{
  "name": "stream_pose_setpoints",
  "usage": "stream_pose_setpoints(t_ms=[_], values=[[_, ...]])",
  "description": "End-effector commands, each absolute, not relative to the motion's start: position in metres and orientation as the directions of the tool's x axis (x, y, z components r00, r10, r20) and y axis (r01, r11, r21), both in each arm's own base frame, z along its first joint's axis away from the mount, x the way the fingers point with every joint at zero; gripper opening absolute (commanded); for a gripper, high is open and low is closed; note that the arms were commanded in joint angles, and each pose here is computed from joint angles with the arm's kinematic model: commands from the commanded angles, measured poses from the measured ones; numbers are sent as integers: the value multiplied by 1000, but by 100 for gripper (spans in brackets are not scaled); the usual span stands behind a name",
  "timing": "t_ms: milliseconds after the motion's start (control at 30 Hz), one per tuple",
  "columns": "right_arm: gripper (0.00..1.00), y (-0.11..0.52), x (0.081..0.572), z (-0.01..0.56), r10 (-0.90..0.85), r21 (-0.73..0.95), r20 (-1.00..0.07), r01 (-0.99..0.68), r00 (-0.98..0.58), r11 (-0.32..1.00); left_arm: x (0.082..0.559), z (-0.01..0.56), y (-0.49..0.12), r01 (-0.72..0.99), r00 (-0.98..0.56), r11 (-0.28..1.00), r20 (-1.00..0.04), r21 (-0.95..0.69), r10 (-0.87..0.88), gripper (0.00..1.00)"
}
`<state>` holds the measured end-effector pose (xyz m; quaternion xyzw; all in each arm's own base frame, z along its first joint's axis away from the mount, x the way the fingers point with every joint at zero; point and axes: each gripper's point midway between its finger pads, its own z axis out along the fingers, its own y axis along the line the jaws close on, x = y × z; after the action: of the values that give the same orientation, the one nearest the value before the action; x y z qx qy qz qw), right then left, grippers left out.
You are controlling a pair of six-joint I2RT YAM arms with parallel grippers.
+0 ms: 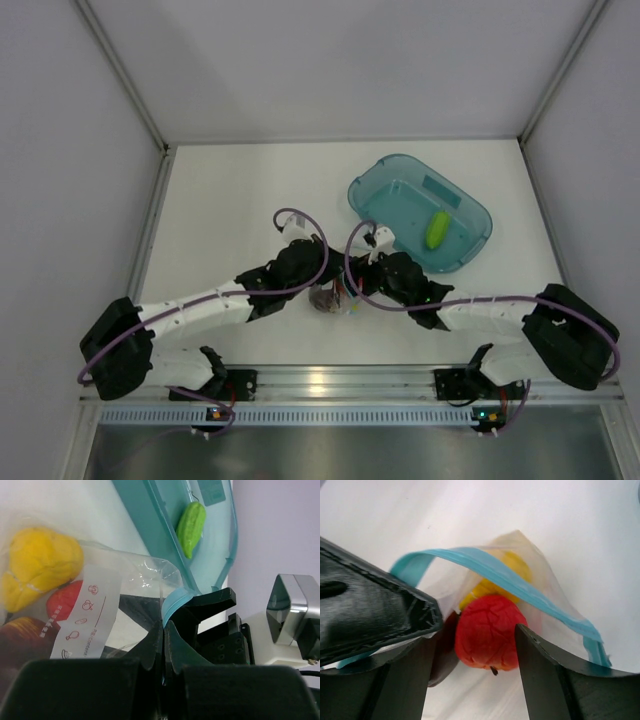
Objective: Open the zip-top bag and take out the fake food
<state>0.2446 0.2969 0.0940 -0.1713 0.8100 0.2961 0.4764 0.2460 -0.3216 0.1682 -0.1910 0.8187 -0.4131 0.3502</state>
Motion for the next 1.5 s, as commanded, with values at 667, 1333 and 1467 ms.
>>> stream_pose_setpoints(t_ms=[667, 1333, 1467], values=[[66, 282, 261, 53, -67, 211, -857, -465, -512, 860, 232, 180, -349, 45, -764, 443, -317, -895, -562, 0], [45, 263, 236, 161, -12, 221, -916, -532, -400, 817, 249, 134, -320, -14, -700, 564, -394, -826, -595, 0], [45, 253, 234, 186, 12, 217, -931, -524, -366, 823, 249, 127, -314, -27, -693, 575, -400, -818, -600, 0]])
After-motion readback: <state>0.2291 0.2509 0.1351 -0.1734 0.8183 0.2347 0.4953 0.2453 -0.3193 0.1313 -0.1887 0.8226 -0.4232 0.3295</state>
